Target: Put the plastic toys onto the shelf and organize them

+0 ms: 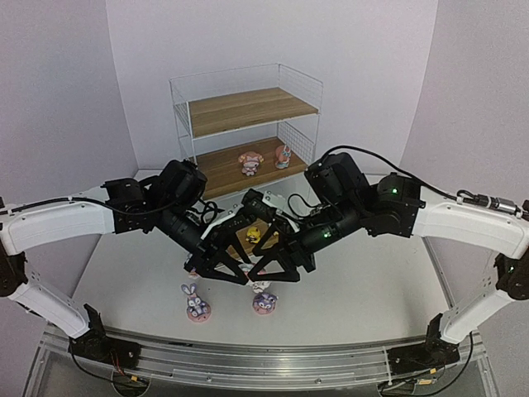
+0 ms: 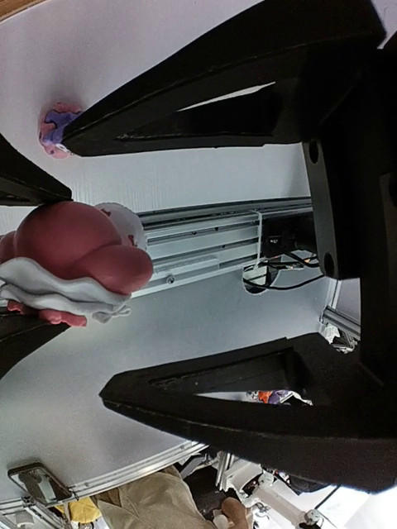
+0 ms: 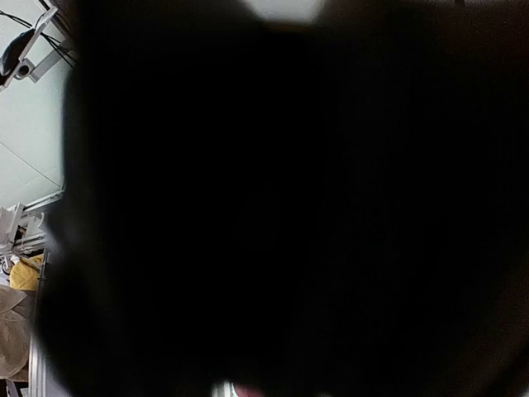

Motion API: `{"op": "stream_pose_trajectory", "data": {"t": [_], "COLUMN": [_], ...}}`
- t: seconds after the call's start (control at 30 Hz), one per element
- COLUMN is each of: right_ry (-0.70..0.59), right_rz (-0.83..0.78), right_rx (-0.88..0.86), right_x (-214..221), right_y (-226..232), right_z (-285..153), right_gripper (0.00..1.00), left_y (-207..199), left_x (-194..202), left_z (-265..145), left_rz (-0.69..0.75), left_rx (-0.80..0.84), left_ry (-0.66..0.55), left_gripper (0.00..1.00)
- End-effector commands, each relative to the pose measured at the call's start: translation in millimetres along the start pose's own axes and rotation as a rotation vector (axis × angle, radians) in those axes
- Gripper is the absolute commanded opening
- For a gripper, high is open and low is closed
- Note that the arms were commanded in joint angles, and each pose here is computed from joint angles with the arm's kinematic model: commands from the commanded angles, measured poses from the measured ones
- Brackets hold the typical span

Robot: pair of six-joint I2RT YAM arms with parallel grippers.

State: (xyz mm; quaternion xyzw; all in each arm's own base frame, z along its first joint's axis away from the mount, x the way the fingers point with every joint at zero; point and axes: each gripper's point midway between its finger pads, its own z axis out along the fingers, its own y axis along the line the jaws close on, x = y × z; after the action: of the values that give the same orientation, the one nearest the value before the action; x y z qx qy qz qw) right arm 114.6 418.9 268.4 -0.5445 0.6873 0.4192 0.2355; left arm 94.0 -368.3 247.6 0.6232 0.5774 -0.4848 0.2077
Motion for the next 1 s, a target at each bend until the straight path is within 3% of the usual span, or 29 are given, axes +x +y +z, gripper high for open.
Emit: {"op": "stream_pose_trajectory", "data": {"t": [0.0, 0.27, 0.97], "right_ry": [0.039, 0.073, -0.002], "right_rz": [0.008, 0.007, -0.021], "right_rx": [-0.018, 0.098, 0.077], "right_x": [4, 24, 23], "right_y": [2, -16, -5], "right_z": [5, 1, -12], "right_gripper": [0.59, 0.65, 0.76], "left_y": [-4, -6, -17], "left_x": [-27, -39, -61], "left_z": [-3, -8, -24], "left_rz": [0.028, 0.039, 0.065], "left_rx": [0.023, 0.01, -0.019], "left_ry": [-0.051, -0.104, -0.23], "left_gripper": [0.0, 0.0, 0.0]}}
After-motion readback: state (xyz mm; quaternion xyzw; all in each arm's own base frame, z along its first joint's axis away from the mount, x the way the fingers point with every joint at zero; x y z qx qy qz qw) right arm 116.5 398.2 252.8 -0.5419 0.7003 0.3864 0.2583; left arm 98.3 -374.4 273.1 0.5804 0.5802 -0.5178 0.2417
